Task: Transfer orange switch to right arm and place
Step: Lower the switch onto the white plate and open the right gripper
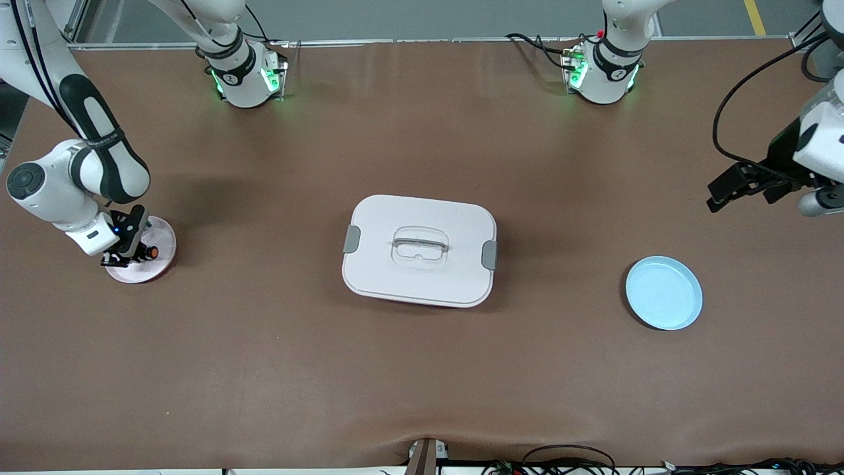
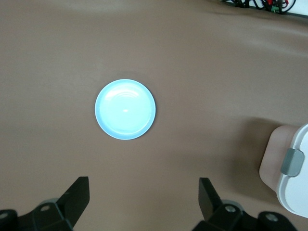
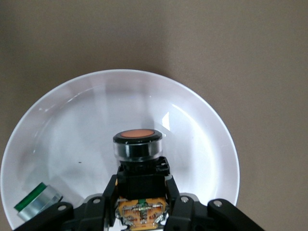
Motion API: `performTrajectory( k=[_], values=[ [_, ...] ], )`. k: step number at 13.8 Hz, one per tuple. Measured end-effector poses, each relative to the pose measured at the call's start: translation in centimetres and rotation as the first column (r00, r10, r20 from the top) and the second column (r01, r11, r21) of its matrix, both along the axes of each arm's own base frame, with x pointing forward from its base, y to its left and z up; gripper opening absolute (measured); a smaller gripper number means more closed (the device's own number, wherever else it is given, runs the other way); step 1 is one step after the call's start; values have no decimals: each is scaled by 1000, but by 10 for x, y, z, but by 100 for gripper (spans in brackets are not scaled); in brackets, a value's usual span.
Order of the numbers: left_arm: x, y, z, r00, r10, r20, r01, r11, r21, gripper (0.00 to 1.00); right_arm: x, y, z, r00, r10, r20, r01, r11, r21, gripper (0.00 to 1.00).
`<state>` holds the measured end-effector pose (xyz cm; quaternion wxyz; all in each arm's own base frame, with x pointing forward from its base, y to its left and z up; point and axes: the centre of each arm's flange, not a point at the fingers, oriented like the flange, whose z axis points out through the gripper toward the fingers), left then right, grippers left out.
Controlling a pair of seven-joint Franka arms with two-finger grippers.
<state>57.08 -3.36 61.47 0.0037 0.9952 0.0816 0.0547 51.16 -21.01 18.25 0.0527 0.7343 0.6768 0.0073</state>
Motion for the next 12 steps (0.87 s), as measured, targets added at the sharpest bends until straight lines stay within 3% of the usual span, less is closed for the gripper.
performTrajectory(
  k=[3, 7, 9, 12],
  values=[
    [0, 2, 5, 1000, 2, 5, -2, 1000, -1, 100, 1, 0, -3, 1000, 0, -3, 0, 1000, 1, 42],
    [0, 1, 6, 1000, 0, 6, 0, 1000, -1, 100, 5, 2, -2, 1000, 2, -8, -2, 1000, 5, 76],
    [0, 1, 6, 1000, 0, 5, 0, 1000, -1, 100, 10, 5, 5, 998, -22, -55, 24, 999, 28, 99],
    [0, -1, 6, 1000, -3, 5, 3, 1000, -1, 100, 23, 10, 51, 984, -104, -148, 113, 992, 57, 100]
  ],
)
